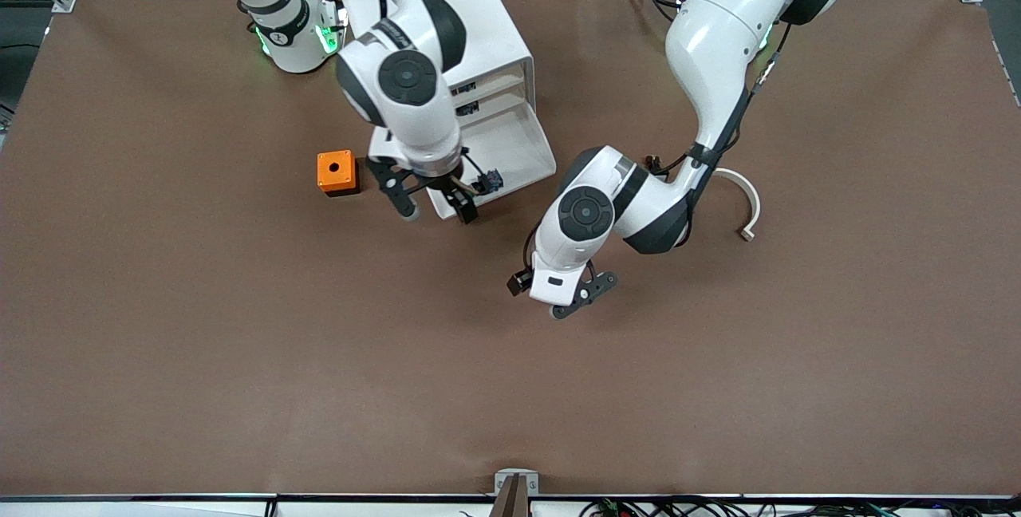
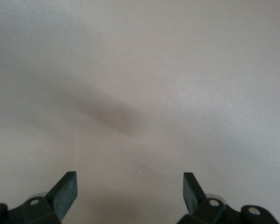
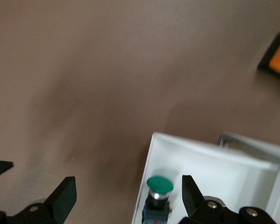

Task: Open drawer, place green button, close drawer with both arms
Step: 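Lower the green button into the open drawer and open the right gripper, then push the drawer shut with the left gripper while the right gripper withdraws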

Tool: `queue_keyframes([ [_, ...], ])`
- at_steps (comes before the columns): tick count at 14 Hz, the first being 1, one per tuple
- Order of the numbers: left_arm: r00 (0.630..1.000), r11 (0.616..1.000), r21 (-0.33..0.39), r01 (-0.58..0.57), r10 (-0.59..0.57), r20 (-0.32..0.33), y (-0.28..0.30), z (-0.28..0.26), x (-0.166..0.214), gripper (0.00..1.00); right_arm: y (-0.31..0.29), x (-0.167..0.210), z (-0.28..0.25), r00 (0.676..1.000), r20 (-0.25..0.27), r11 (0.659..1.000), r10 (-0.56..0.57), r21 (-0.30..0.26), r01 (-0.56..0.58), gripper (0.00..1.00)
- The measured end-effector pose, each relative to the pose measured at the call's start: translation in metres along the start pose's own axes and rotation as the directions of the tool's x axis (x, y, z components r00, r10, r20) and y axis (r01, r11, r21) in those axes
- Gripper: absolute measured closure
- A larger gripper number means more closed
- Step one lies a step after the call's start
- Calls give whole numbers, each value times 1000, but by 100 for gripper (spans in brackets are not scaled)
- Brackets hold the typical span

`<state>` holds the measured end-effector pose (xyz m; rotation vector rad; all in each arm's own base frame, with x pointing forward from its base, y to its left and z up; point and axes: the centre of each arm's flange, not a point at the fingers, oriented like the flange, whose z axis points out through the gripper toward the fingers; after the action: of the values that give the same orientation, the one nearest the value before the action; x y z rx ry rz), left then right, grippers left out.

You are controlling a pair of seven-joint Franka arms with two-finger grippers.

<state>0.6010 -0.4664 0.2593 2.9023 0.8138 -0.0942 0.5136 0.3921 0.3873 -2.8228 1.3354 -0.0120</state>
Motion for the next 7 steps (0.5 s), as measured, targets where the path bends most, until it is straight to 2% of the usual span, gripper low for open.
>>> queue_keyframes([
  [2,1000,1000,6,-17,17,2,-1,12,-11,0,6,37,-15,991,-4,991,-136,3,136,0],
  [4,999,999,13,-39,39,10,-1,23,-28,0,12,72,-25,967,-10,967,-254,7,254,0],
  [7,996,996,17,-83,82,39,2,29,-65,0,28,136,-37,934,-19,934,-358,8,358,0],
])
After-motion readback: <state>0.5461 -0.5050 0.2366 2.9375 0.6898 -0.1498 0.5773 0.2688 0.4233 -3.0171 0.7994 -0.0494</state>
